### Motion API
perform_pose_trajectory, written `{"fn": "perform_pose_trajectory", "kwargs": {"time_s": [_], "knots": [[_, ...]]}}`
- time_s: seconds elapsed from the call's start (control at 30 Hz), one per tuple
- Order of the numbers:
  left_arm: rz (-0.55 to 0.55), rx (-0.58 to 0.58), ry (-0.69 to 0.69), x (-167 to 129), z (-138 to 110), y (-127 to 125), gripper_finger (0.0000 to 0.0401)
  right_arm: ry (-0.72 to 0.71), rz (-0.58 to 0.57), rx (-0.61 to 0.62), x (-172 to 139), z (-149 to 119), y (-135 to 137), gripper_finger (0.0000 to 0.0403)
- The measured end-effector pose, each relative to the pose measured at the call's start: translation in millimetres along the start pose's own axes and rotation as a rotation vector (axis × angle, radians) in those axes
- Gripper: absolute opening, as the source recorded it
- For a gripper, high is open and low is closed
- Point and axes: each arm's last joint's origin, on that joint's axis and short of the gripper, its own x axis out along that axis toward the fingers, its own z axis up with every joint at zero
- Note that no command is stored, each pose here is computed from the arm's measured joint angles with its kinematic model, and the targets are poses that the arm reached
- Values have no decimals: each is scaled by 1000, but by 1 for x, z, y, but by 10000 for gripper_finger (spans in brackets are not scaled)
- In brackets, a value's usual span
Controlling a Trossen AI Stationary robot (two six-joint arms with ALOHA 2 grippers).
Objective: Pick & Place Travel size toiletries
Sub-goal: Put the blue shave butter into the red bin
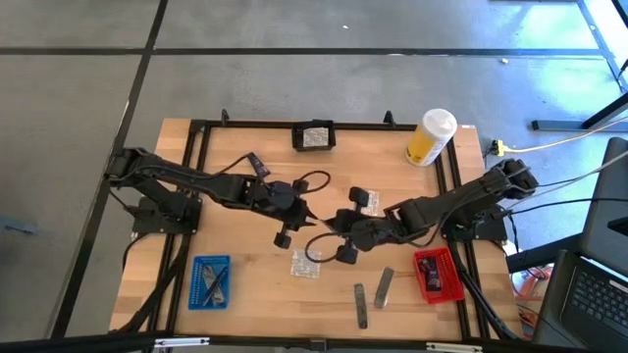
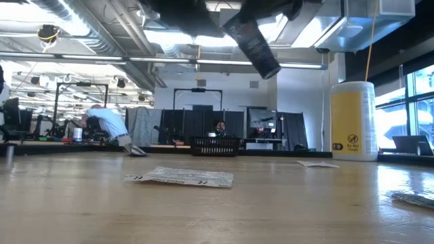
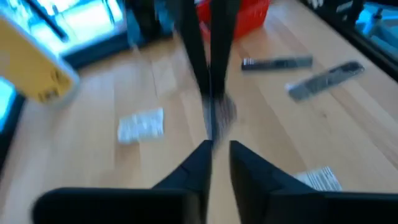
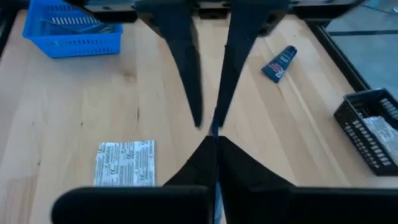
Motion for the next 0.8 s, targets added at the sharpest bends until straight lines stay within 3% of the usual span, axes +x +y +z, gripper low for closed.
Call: {"fn": "perform_pose_trajectory", "kwargs": {"time_s": [0.17,0.3,0.53,0.7,0.8], "knots": [[13,-63,64,-4,-8,10,131,19,-64,35,-27,-1,-13,2],[49,-114,108,-7,-24,24,162,44,-81,56,-48,-7,-17,2],[87,-218,63,-12,-56,43,165,53,-40,43,-74,-23,-8,1],[151,-246,9,-23,-68,53,165,60,-8,95,-86,-69,-12,1],[167,-256,3,-28,-69,56,166,1,96,130,-96,-94,-14,0]]}}
